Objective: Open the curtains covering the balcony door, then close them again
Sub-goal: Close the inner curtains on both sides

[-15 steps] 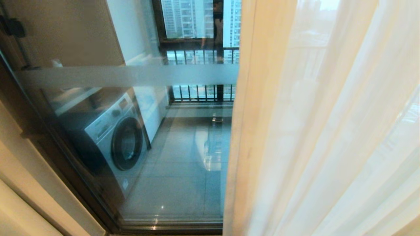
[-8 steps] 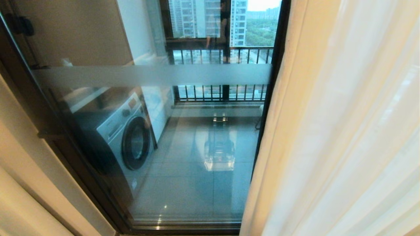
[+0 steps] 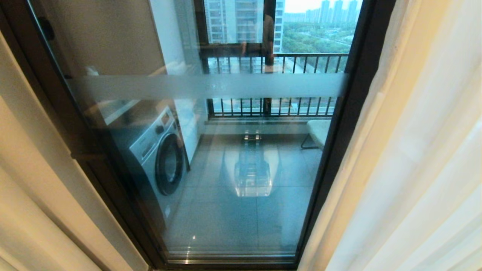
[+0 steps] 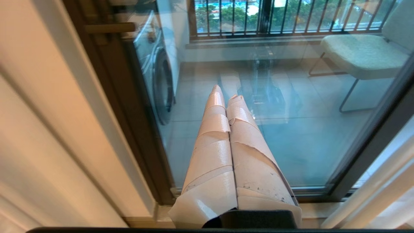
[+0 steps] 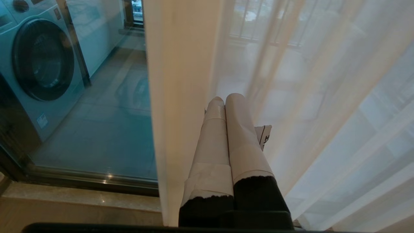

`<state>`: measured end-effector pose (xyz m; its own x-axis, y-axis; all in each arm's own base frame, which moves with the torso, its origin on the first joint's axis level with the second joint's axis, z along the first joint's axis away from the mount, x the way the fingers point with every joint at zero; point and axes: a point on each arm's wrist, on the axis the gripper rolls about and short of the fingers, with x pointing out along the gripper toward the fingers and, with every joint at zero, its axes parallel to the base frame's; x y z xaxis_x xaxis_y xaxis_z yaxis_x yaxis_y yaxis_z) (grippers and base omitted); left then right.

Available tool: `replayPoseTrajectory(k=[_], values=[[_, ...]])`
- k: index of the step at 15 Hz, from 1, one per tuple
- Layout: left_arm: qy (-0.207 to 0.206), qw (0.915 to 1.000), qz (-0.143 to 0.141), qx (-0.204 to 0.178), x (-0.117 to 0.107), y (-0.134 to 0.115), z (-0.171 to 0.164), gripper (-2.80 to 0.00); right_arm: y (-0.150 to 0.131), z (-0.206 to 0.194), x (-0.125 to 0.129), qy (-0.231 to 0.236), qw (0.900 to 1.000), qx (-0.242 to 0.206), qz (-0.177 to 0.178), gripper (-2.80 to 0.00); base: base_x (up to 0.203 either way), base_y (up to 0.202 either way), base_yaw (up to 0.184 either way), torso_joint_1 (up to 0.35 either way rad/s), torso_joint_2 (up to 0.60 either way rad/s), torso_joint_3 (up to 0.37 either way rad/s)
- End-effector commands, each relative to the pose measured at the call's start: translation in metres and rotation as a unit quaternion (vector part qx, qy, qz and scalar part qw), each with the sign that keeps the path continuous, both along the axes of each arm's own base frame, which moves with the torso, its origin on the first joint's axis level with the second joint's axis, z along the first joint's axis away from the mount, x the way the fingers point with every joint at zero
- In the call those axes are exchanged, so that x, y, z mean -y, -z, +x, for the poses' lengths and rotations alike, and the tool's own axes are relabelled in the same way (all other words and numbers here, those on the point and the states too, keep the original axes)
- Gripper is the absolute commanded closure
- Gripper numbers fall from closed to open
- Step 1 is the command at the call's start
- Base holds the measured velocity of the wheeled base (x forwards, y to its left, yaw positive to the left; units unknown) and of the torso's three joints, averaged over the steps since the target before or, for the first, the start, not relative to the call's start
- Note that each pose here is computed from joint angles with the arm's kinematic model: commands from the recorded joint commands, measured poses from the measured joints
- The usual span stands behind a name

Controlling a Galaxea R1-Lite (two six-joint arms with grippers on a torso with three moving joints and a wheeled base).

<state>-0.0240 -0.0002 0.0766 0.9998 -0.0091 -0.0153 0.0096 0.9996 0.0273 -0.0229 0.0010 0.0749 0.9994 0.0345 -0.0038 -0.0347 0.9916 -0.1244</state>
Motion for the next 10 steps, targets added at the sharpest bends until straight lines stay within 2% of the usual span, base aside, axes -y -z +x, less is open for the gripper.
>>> replayPoseTrajectory(k=[1,10], values=[[0.000,1.0000,0.000,0.000,0.0000,0.0000,0.0000,0.00,-0.0001,0.0001,0.0000,0.000,1.000,0.000,0.000,0.00,0.000,0.192,0.002,0.007,0.00,0.006],[0.000,1.0000,0.000,0.000,0.0000,0.0000,0.0000,0.00,-0.0001,0.0001,0.0000,0.000,1.000,0.000,0.000,0.00,0.000,0.189,0.001,0.005,0.00,0.002]])
